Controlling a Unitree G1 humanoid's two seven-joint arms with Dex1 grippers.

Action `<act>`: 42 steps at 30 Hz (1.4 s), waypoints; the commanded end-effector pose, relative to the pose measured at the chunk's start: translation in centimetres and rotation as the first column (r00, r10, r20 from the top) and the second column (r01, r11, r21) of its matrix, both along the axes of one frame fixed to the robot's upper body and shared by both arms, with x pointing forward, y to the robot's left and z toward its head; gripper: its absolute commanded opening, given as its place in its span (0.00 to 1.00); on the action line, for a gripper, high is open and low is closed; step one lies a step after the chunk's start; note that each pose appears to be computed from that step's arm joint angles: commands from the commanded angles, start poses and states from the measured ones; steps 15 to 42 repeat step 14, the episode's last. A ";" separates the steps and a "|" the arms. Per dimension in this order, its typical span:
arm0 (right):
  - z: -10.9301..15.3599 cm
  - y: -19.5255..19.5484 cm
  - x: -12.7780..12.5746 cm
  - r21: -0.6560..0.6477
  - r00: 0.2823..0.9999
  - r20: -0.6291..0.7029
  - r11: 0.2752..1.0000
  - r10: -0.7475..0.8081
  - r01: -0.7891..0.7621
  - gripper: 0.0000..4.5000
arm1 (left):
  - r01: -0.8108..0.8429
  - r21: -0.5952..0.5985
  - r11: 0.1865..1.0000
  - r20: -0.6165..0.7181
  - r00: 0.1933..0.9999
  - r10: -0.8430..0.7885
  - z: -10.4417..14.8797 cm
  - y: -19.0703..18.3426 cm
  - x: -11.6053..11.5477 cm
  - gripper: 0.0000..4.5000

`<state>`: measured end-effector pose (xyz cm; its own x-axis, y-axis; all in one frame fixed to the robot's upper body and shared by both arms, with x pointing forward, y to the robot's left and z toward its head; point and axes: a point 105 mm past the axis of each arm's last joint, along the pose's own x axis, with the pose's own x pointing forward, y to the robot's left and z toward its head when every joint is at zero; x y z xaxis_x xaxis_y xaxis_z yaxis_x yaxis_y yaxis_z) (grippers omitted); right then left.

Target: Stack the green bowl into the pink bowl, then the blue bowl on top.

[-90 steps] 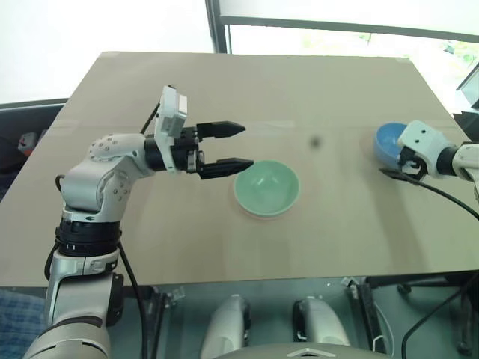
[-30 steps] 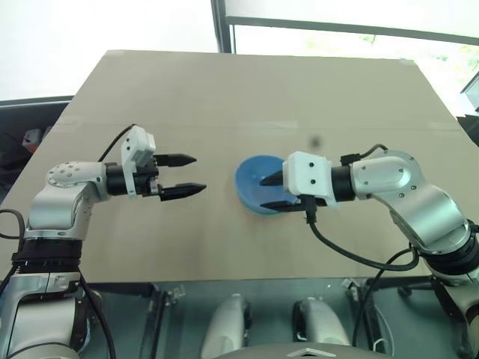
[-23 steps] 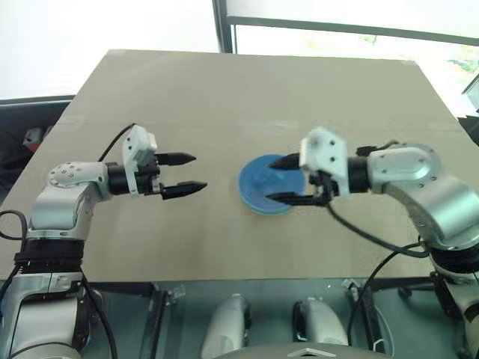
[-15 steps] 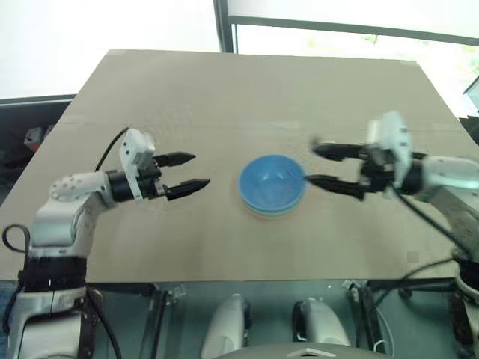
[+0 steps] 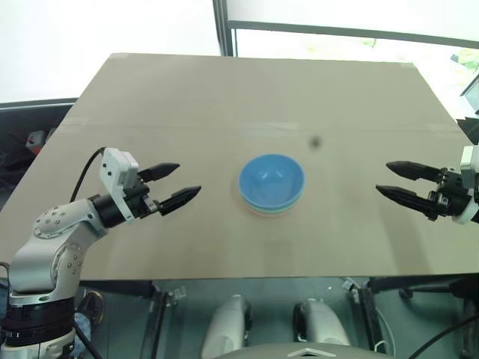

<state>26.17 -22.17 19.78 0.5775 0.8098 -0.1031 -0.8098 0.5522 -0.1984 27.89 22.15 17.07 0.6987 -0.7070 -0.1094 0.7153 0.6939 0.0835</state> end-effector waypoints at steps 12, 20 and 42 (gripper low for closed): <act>0.0 -0.5 -0.7 -0.046 0.999 0.045 0.999 -0.015 0.017 0.64 | 0.006 0.038 0.999 0.072 0.997 -0.008 1.2 -0.1 0.0 1.00; 0.0 -0.5 -0.6 -0.046 0.999 0.047 0.999 -0.017 0.019 0.64 | 0.006 0.033 0.999 0.064 0.998 -0.008 1.1 -0.1 0.1 1.00; 0.0 -0.5 -0.6 -0.046 0.999 0.047 0.999 -0.017 0.019 0.64 | 0.006 0.033 0.999 0.064 0.998 -0.008 1.1 -0.1 0.1 1.00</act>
